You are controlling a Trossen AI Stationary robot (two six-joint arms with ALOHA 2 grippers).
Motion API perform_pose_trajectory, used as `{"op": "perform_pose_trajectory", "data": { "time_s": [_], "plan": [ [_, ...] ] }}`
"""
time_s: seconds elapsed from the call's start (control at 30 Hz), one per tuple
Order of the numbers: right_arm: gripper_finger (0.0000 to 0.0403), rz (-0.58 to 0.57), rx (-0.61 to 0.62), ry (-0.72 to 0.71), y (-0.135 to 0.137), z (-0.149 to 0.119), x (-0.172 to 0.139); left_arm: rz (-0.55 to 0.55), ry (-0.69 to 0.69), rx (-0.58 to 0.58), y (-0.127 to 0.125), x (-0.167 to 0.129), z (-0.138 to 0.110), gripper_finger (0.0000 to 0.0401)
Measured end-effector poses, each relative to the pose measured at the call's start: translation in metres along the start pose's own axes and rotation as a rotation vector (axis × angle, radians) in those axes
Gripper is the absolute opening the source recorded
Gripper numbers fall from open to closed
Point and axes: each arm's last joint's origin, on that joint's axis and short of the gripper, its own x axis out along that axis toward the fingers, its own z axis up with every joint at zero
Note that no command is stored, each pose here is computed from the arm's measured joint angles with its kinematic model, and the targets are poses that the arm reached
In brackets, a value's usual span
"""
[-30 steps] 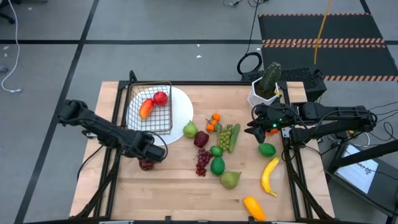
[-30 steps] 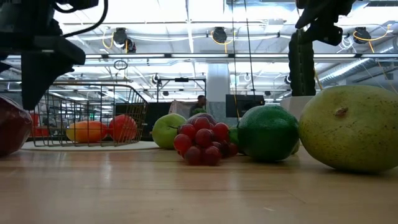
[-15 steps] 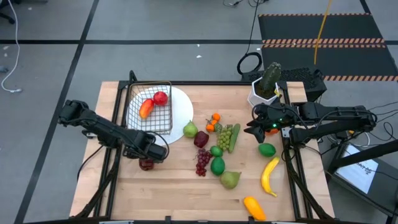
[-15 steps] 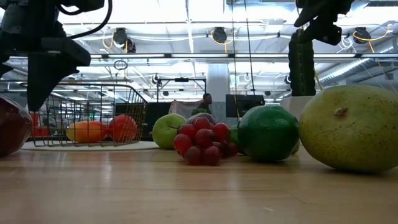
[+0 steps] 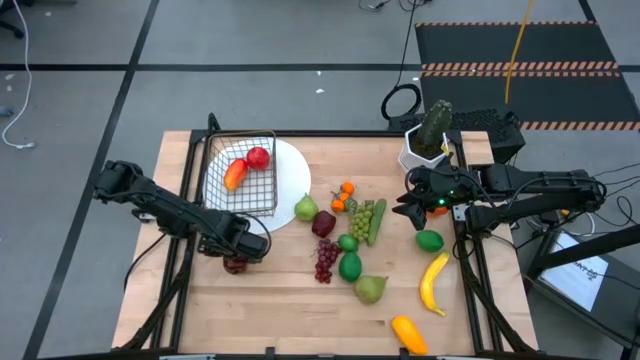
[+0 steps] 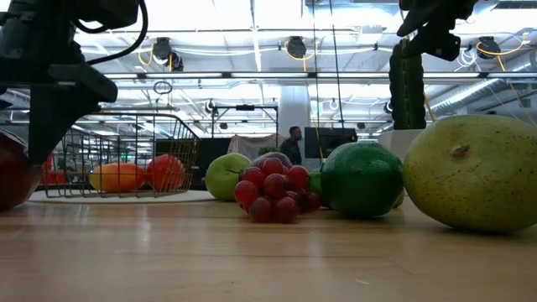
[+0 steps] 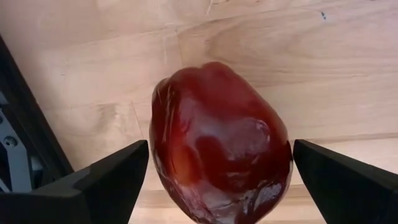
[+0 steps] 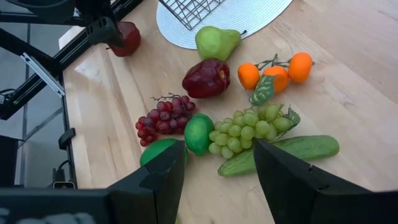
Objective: Build produce basket
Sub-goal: Put the left dark red apple into the wire basket
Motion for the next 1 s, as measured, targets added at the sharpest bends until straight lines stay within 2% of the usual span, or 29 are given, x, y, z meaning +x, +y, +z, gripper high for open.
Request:
{"op": "perform_pose_trajectory", "data": {
  "time_s": [0.37, 0.77, 1.0],
  "plan": [
    [0.0185, 0.000, 0.000, -0.001, 0.000, 0.000, 0.000, -0.014, 0.003, 0.044, -0.001, 0.000, -0.001, 0.0313],
    [0.0185, 0.000, 0.000, -0.001, 0.000, 0.000, 0.000, -0.095, 0.047, 0.060, -0.008, -0.004, -0.004, 0.0318],
    [0.0185, 0.000, -0.003, -0.001, 0.000, 0.000, 0.000, -0.259, 0.084, 0.092, -0.019, -0.011, -0.008, 0.0306]
  ]
}}
